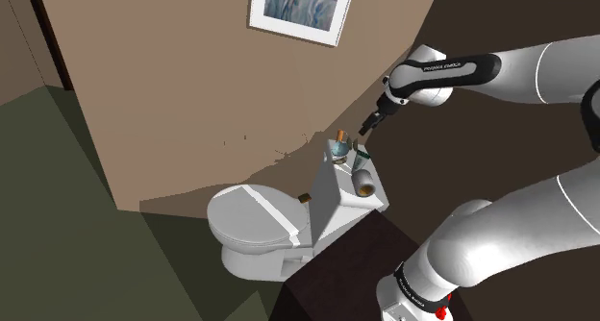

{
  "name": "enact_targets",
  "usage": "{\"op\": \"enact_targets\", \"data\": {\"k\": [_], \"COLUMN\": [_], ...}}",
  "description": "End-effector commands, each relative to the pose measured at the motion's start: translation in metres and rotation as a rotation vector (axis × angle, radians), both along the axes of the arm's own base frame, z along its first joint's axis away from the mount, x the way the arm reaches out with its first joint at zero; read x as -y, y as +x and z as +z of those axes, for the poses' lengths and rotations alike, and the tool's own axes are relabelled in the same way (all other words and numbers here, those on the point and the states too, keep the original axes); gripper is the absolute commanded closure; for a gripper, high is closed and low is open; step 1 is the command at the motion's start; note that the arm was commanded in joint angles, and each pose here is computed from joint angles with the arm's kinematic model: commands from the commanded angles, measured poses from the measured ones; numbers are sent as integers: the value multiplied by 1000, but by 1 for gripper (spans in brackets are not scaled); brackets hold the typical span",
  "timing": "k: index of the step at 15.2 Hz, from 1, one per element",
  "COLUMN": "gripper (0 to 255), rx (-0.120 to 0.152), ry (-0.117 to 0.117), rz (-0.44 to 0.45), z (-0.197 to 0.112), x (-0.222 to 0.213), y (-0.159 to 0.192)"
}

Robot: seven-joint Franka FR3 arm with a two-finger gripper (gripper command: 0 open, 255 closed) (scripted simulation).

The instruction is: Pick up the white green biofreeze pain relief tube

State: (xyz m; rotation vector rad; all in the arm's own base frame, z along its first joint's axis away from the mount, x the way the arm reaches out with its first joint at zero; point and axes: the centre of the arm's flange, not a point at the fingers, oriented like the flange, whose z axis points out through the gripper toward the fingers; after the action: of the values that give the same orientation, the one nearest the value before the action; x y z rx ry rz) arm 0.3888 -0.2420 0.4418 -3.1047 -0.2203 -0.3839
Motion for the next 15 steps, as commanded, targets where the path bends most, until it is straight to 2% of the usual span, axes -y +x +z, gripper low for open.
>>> {"op": "enact_targets", "data": {"k": [1, 15], "gripper": [0, 0], "rx": [2, 7], "ry": [0, 18], "rz": [3, 15], "z": [-15, -138], "x": [18, 151], "y": [6, 54]}}
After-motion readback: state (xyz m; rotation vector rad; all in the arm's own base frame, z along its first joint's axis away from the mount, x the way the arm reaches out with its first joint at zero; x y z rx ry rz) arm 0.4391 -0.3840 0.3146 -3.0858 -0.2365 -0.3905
